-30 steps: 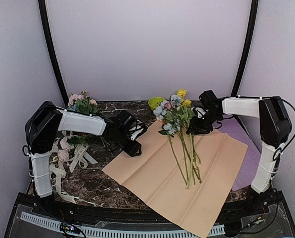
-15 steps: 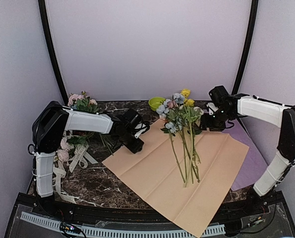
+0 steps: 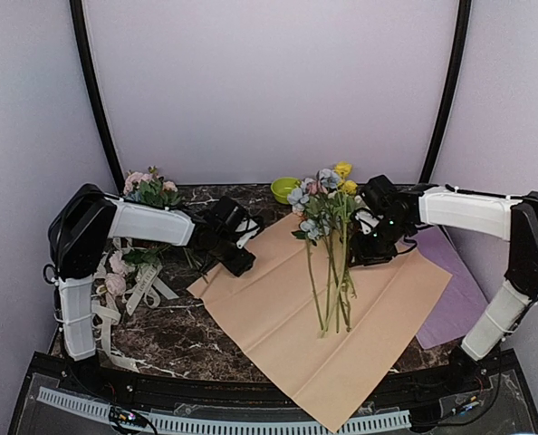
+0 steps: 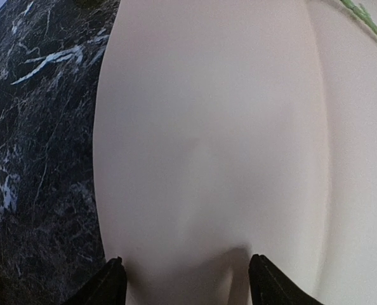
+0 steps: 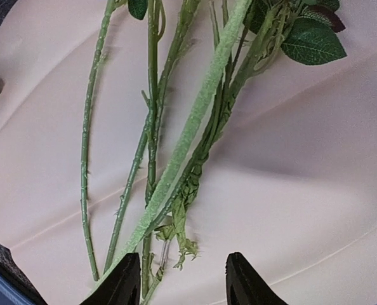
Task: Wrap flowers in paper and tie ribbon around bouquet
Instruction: Place the fake flower on the flattened wrapping paper, then pick up the bottom corner of the flattened wrapping paper from the center of the board.
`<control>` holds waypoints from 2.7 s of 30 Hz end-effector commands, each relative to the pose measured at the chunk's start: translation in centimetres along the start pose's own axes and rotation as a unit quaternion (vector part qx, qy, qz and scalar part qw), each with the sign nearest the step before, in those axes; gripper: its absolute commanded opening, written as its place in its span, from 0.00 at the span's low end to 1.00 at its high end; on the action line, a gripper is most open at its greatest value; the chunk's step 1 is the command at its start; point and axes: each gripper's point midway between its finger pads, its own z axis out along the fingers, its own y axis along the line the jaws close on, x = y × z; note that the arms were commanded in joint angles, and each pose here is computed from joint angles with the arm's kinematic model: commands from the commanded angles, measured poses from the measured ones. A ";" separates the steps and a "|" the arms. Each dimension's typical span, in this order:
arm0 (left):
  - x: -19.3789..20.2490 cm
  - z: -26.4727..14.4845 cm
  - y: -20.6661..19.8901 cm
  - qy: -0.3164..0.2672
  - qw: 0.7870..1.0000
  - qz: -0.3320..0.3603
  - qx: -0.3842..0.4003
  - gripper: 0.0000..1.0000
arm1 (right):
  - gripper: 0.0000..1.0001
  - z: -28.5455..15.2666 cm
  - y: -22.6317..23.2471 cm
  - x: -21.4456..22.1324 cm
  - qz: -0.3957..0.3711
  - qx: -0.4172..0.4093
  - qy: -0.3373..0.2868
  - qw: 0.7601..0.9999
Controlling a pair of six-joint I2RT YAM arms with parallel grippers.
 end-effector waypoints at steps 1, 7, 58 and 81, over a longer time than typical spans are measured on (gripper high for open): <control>-6.4 -8.6 -5.7 -0.204 0.969 0.103 0.097 0.69 | 0.45 1.4 0.1 2.5 0.028 -0.017 0.027 0.999; -0.6 -16.8 -19.5 -0.279 0.844 0.331 0.317 0.66 | 0.44 3.6 -0.1 5.3 0.029 -0.031 0.060 0.997; 7.6 -14.4 -40.4 -0.249 0.671 0.660 0.229 0.45 | 0.43 7.4 -0.3 9.1 -0.019 -0.011 0.043 0.999; 2.1 -18.3 -37.8 -0.280 0.746 0.534 0.281 0.00 | 0.44 4.4 0.8 8.4 -0.016 -0.036 0.016 0.999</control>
